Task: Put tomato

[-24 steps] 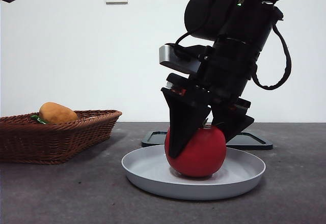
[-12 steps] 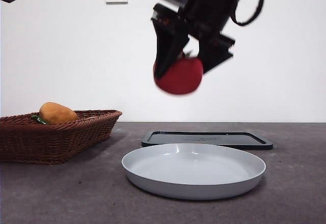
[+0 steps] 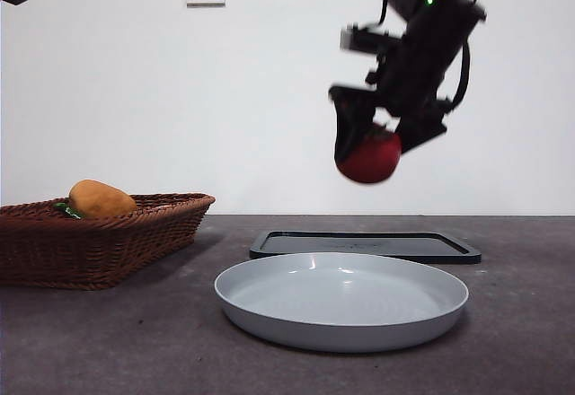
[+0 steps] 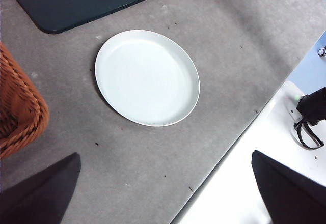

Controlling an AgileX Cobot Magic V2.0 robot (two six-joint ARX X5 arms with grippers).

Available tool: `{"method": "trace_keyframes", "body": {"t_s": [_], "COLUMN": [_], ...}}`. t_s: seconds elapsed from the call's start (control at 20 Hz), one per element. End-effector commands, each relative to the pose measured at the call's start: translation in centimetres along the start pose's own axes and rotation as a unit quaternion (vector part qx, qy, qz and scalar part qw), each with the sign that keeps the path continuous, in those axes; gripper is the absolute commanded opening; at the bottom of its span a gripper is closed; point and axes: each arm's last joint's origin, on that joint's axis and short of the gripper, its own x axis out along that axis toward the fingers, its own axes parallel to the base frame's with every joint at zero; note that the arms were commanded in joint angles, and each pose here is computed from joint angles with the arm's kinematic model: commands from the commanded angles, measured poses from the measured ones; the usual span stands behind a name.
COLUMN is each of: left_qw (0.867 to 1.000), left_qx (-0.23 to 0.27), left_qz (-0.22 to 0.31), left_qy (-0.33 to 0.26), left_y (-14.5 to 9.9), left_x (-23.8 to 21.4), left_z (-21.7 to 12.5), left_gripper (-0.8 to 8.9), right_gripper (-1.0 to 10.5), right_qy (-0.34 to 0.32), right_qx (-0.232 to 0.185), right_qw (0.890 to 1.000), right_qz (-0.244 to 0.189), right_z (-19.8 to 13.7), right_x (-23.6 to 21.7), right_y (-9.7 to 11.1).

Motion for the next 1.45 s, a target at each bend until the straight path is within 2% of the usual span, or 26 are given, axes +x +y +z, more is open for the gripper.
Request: {"method": "trace_keyframes", "body": {"t_s": [0.05,0.4,0.8,0.9,1.05,1.15,1.45], "left_qw": [1.0,1.0,1.0,1.0,1.0,1.0,1.0], "left_qx": [0.012,0.011,0.011,0.011,0.011,0.011,0.011], "left_qz": [-0.003,-0.003,-0.003,-0.003,-0.003,-0.003,-0.003], "left_qy": [-0.008,-0.005,-0.006,-0.006,-0.006,-0.006,-0.006], "left_y": [-0.2,-0.2,-0.2,-0.2,-0.2,-0.2,-0.2], "left_x": [-0.2,-0.2,-0.2,-0.2,-0.2,-0.2,-0.2], "left_z": [0.4,0.4,0.4,0.4,0.4,0.4,0.4], "left_gripper": [5.31,5.31,5.31,5.31,5.31,5.31,5.31], "right_gripper": [2.1,2.1,2.2,3.3,4.0,5.4,5.4], "right_qy": [0.011,0.041,0.077,0.081,0.088,0.093,0.093], "right_qx": [0.0,0.006,0.014,0.014,0.015,0.016,0.016], "right_qw": [1.0,0.999,0.997,0.997,0.996,0.996,0.996], "right_qz": [0.001,0.008,0.007,0.008,0.009,0.009,0.009], "right_z": [0.0,0.1,-1.3,-1.4,-1.5,-1.1,2.7], "right_x": [2.3,7.6,9.3,9.3,9.2,8.8,4.2], "right_y": [-0.4,-1.3,-1.8,-1.8,-1.8,-1.7,-1.3]}}
